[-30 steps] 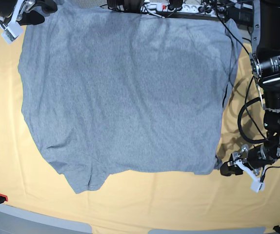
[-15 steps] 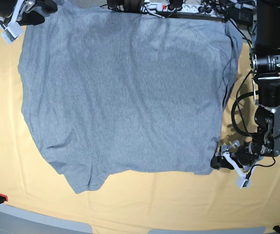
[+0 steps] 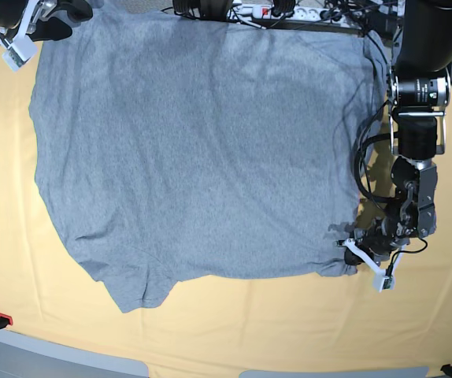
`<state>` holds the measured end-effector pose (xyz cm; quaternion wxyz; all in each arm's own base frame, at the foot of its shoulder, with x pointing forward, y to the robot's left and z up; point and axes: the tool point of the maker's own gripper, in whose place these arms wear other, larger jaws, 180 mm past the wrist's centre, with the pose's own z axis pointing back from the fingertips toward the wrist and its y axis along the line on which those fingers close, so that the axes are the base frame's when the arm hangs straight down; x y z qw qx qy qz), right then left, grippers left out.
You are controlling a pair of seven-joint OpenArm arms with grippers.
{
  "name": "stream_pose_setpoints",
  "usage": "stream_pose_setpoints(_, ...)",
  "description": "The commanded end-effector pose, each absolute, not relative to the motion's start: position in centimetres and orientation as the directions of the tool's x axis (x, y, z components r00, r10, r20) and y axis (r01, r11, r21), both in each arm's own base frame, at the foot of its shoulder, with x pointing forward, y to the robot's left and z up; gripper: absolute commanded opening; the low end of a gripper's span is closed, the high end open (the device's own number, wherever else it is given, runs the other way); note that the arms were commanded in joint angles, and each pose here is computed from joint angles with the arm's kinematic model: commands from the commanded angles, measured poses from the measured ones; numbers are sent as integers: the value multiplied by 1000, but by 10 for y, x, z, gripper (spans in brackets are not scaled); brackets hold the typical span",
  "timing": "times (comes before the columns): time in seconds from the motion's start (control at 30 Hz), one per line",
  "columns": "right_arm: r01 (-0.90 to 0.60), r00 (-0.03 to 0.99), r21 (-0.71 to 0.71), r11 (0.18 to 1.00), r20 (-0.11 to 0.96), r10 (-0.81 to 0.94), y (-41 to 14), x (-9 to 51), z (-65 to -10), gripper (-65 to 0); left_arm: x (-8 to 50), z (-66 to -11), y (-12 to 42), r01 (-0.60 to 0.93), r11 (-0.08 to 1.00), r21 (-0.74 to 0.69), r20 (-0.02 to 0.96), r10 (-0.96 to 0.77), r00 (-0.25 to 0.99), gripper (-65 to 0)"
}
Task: Layout the t-shirt on the table in an organized manner, then fold the t-shirt properly
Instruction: 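Lower the left gripper to the t-shirt's side edge and grasp it, then lower the right gripper to the opposite hem corner and grasp it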
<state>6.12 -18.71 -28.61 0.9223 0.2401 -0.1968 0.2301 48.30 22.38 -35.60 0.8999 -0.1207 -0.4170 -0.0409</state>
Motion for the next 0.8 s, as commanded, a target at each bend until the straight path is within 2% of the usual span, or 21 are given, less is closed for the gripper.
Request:
stream_pose_setpoints(0.0, -536, 804, 350, 768, 490, 338, -185, 62, -281, -307, 495, -336, 227, 178, 969, -171, 789, 27, 614, -650)
stream_pose_setpoints(0.33, -536, 804, 350, 768, 490, 338, -185, 62, -280, -307, 528, -282, 230, 198, 972, -129, 847, 4, 532, -650)
stream_pose_setpoints(0.57, -537, 803, 350, 768, 490, 338, -185, 62, -280, -307, 545, -223, 201, 393, 916, -84, 909, -91, 407, -650)
stream_pose_setpoints(0.77, -537, 803, 348, 768, 490, 339, -185, 63, -280, -307, 552, -206, 202, 400, 915, -52, 924, -108, 368, -650)
